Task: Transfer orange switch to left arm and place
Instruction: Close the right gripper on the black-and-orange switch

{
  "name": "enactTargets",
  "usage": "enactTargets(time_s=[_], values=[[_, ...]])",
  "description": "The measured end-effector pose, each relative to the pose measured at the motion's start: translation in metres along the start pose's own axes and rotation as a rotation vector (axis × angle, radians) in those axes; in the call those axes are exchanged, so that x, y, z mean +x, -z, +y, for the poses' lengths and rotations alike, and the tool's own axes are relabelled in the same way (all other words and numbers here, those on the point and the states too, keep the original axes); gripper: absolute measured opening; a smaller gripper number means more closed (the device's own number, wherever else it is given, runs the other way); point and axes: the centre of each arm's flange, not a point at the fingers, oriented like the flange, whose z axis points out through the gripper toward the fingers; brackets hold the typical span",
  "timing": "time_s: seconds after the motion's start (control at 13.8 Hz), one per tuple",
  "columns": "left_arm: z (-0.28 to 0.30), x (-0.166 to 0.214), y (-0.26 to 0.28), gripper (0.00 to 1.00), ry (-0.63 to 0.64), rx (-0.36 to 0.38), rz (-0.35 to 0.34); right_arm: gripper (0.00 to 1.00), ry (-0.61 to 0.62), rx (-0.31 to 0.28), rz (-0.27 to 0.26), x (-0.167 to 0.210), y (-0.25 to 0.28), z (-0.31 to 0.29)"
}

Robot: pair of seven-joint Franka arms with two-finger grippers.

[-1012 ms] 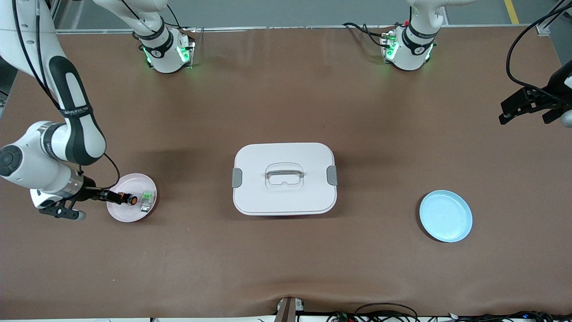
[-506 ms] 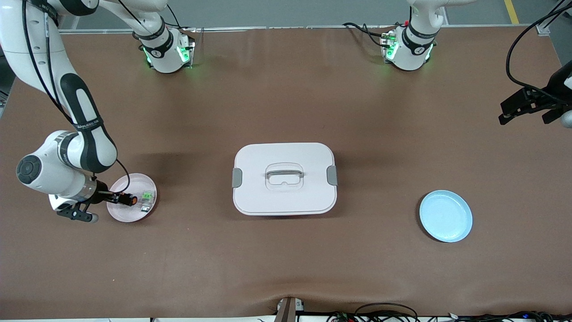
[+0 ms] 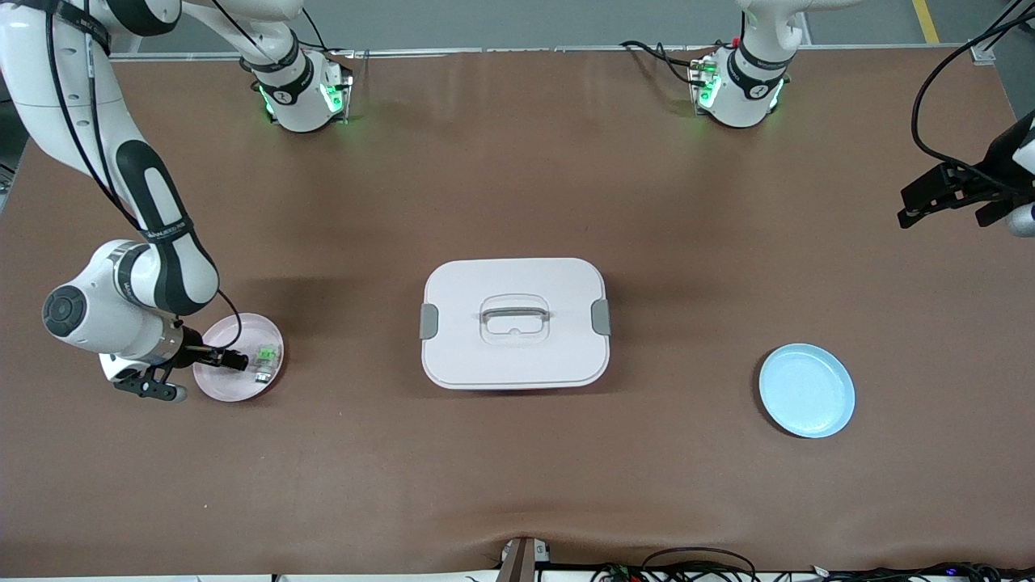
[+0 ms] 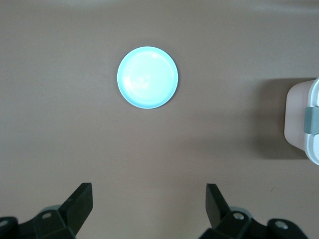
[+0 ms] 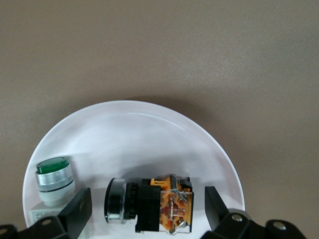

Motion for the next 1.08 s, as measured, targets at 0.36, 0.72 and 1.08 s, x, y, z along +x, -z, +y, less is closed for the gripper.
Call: enactTargets(time_s=[0.36,0.72,1.08], values=[[0.0,0.0,-0.001,1.0,-0.001,0.0,-0.002,1.0,0.0,-0.001,-0.014,-0.002,-0.009,0.001],[0.001,0.0,-0.001,1.0,0.0,0.0,-0.002,1.0,0.001,-0.001,-0.016,-0.002,-0.011,0.001],[0.001,0.0,-0.002,1.0,0.001,0.0,-0.003,0.81,0.005,0.0,-0.032,-0.004,-0.013,-0.003]])
